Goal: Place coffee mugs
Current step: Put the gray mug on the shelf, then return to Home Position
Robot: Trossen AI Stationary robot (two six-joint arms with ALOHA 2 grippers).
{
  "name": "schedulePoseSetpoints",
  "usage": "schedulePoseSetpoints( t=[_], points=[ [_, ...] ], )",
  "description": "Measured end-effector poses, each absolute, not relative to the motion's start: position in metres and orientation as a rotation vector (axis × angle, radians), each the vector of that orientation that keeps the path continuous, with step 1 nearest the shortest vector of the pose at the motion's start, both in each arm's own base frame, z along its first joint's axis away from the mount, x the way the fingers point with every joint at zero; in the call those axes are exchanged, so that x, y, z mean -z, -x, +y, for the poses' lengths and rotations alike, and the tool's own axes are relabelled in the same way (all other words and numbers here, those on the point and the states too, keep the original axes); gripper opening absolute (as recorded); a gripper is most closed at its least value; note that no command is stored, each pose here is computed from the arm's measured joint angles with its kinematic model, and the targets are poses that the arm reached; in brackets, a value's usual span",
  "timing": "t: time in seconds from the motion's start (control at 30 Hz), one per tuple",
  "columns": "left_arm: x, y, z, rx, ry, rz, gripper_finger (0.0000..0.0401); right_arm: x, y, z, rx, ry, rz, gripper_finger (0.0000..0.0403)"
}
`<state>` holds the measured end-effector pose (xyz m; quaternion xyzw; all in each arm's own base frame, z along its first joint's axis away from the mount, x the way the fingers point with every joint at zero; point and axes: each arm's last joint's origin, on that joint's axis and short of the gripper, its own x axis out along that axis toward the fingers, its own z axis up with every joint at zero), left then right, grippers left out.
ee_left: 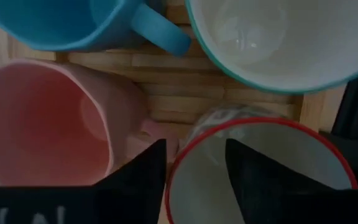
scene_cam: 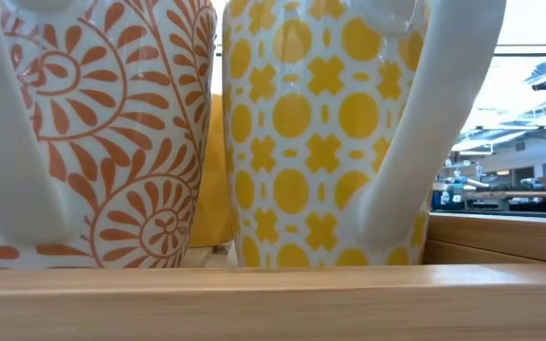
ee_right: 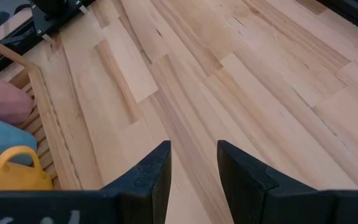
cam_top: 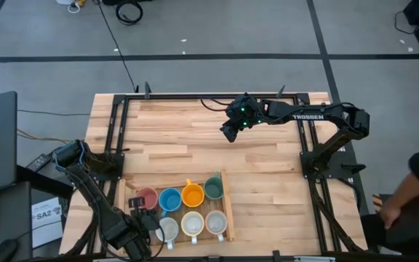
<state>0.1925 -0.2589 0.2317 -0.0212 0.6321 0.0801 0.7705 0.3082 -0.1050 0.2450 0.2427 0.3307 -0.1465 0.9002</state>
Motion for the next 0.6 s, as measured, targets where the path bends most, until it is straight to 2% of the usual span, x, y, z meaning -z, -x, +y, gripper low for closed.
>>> schedulePoseSetpoints(
  t=[0.4,0.6],
  points=[
    [-0.234,-0.191,-0.258,-0.15,0.072,1.418,0.0181,-0.245,-0.308,-0.105,0.303,-0.502,0.685,0.0135],
    [-0.249,-0.193,-0.258,-0.162,0.062,1.4,0.0181,-0.245,-0.308,-0.105,0.303,-0.502,0.684,0.0135]
  ],
)
